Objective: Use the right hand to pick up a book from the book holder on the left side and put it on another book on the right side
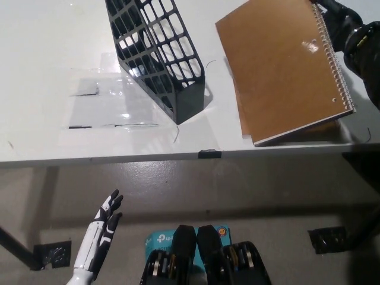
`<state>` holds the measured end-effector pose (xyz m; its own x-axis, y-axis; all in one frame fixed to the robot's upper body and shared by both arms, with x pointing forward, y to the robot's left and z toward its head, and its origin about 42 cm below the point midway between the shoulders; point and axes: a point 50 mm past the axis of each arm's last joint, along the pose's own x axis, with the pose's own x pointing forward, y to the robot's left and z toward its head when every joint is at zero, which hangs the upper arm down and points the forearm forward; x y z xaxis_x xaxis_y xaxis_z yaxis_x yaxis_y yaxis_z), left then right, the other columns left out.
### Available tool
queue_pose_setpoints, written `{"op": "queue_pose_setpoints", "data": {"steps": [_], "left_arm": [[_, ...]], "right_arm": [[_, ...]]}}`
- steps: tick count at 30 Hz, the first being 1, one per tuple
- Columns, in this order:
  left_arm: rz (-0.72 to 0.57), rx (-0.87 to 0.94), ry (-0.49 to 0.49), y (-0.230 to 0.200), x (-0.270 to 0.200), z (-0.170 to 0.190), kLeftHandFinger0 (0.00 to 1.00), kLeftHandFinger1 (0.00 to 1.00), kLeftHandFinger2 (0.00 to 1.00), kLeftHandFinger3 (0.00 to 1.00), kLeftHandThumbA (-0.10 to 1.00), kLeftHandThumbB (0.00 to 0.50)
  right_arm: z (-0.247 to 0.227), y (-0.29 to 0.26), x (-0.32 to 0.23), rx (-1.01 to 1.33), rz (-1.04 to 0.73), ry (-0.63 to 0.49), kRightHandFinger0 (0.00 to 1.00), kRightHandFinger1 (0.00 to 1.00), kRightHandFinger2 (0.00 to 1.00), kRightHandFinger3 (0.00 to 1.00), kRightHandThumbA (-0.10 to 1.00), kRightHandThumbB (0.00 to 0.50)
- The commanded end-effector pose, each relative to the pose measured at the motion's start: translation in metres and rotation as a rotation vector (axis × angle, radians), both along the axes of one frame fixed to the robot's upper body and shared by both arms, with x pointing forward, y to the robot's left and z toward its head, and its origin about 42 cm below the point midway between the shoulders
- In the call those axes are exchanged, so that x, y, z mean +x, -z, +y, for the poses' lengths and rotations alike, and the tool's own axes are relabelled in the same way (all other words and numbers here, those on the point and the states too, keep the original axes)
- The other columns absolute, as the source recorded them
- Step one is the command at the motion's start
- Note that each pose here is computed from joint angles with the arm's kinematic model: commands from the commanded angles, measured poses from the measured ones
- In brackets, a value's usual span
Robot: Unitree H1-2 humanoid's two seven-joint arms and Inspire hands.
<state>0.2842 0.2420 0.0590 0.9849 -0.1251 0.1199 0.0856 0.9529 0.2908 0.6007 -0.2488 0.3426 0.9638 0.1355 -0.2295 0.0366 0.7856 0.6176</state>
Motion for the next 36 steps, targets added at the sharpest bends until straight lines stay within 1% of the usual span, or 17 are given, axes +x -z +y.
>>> {"op": "queue_pose_setpoints", "data": {"steps": [1,4,5,7,10,13,17,18,19,20,21,22,23,24,25,31,36], "left_arm": [[-0.068,0.006,-0.008,-0.014,0.008,0.001,0.93,1.0,1.0,1.0,1.0,0.206],[-0.065,-0.002,-0.006,-0.014,0.008,0.0,0.93,1.0,1.0,1.0,0.99,0.203],[-0.066,0.002,-0.004,-0.015,0.007,0.0,0.93,1.0,1.0,1.0,0.99,0.202],[-0.071,0.004,-0.004,-0.015,0.007,0.0,0.93,1.0,1.0,1.0,0.98,0.194],[-0.077,0.006,-0.003,-0.015,0.01,0.001,0.92,1.0,1.0,1.0,0.99,0.204],[-0.07,0.006,-0.005,-0.015,0.01,0.001,0.92,1.0,1.0,1.0,0.99,0.208],[-0.068,0.007,-0.003,-0.017,0.009,-0.001,0.92,1.0,1.0,1.0,0.99,0.206],[-0.066,0.007,-0.006,-0.017,0.01,-0.001,0.92,1.0,1.0,1.0,0.99,0.208],[-0.066,0.006,-0.006,-0.017,0.01,0.0,0.92,1.0,1.0,1.0,0.99,0.208],[-0.065,0.006,-0.006,-0.017,0.009,-0.001,0.92,1.0,1.0,1.0,0.99,0.208],[-0.068,0.006,-0.005,-0.017,0.009,-0.001,0.92,1.0,1.0,1.0,0.99,0.207],[-0.069,0.006,-0.004,-0.017,0.01,0.0,0.92,1.0,1.0,1.0,1.0,0.206],[-0.07,0.014,-0.003,-0.018,0.01,0.0,0.92,1.0,1.0,1.0,1.0,0.202],[-0.072,0.014,-0.003,-0.018,0.011,0.0,0.91,1.0,1.0,1.0,1.0,0.204],[-0.077,0.01,0.0,-0.019,0.011,-0.001,0.91,1.0,1.0,1.0,1.0,0.202],[-0.081,0.018,-0.002,-0.019,0.013,0.0,0.9,1.0,1.0,1.0,1.0,0.204],[-0.077,0.016,-0.001,-0.019,0.012,0.0,0.9,1.0,1.0,1.0,1.0,0.188]], "right_arm": [[-0.02,-0.074,0.006,0.097,-0.165,0.107,0.0,0.24,0.75,1.0,-0.1,0.112],[-0.024,-0.071,0.006,0.126,-0.139,0.144,0.0,0.22,0.72,1.0,-0.1,0.124],[-0.024,-0.071,0.006,0.13,-0.133,0.144,0.0,0.19,0.69,1.0,-0.1,0.116],[-0.027,-0.069,0.006,0.144,-0.129,0.144,0.0,0.16,0.69,1.0,-0.1,0.082],[-0.029,-0.068,0.005,0.123,-0.123,0.165,0.0,0.07,0.66,1.0,-0.1,0.061],[-0.029,-0.066,0.006,0.123,-0.119,0.192,0.0,0.03,0.64,1.0,-0.1,0.052],[-0.03,-0.061,0.005,0.102,-0.119,0.276,0.0,0.06,0.67,1.0,-0.1,0.122],[-0.029,-0.06,0.005,0.09,-0.103,0.318,0.02,0.13,0.74,1.0,-0.1,0.179],[-0.029,-0.059,0.005,0.054,-0.1,0.325,0.12,0.32,0.97,1.0,-0.1,0.193],[-0.03,-0.058,0.005,0.04,-0.099,0.325,0.43,0.72,1.0,1.0,-0.1,0.306],[-0.029,-0.057,0.005,0.043,-0.121,0.296,0.65,0.91,1.0,1.0,-0.08,0.207],[-0.029,-0.055,0.005,0.041,-0.13,0.282,0.98,1.0,1.0,1.0,-0.01,0.232],[-0.03,-0.051,0.005,0.012,-0.139,0.288,1.0,1.0,1.0,1.0,0.06,0.255],[-0.03,-0.049,0.005,-0.018,-0.151,0.287,1.0,1.0,1.0,1.0,0.11,0.255],[-0.032,-0.047,0.004,-0.04,-0.16,0.296,1.0,1.0,1.0,1.0,0.11,0.263],[-0.036,-0.041,0.003,-0.062,-0.131,0.315,1.0,1.0,1.0,1.0,0.21,0.17],[-0.04,-0.037,0.002,-0.077,-0.135,0.322,1.0,1.0,1.0,1.0,0.25,0.153]]}}
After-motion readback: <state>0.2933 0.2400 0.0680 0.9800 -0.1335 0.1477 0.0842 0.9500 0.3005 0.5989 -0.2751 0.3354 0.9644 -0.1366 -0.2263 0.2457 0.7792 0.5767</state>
